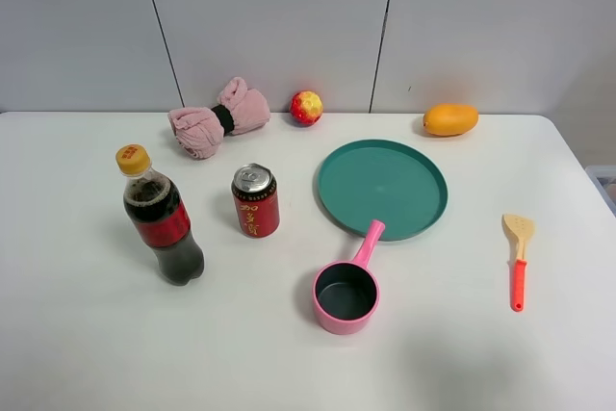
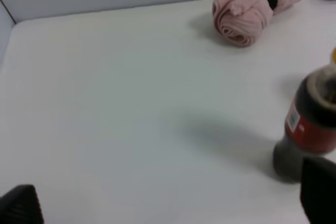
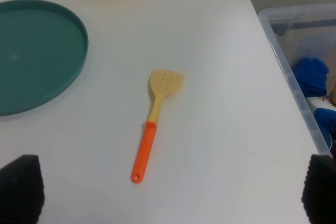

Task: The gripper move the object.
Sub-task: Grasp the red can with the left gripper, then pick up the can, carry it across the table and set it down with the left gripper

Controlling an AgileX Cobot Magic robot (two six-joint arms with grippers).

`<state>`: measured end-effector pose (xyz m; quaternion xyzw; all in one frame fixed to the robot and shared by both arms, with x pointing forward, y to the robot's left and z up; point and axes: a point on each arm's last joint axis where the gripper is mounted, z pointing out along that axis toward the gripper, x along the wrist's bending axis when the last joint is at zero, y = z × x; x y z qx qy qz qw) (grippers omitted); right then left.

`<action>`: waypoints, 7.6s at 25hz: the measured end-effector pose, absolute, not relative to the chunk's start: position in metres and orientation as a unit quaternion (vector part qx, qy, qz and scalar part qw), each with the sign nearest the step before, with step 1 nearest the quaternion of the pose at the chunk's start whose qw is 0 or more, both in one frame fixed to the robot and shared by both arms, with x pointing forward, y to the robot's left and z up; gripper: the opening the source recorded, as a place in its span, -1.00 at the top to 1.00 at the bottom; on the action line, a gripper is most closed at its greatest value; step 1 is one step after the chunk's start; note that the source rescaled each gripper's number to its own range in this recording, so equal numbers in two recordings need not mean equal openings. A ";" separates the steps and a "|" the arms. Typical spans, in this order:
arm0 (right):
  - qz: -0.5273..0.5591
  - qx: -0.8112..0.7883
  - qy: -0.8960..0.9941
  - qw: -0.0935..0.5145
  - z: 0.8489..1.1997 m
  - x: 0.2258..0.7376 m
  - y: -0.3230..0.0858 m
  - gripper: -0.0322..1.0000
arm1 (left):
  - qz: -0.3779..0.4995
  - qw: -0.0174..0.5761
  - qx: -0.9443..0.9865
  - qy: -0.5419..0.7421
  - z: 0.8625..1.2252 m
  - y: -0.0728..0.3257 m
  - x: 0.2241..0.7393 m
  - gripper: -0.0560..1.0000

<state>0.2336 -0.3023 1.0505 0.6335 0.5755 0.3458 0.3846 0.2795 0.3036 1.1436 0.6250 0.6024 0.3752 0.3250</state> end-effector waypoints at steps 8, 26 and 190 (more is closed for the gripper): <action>0.346 0.633 0.576 0.385 1.050 0.234 -0.302 -1.00 | 0.332 0.308 0.696 0.557 1.204 0.300 0.378 -1.00; 0.346 0.633 0.576 0.385 1.050 0.234 -0.302 -1.00 | 0.163 0.282 0.882 0.341 1.167 0.177 0.524 -1.00; 0.346 0.633 0.576 0.385 1.050 0.234 -0.302 -1.00 | 0.034 0.171 0.980 -0.097 0.911 -0.150 0.494 0.86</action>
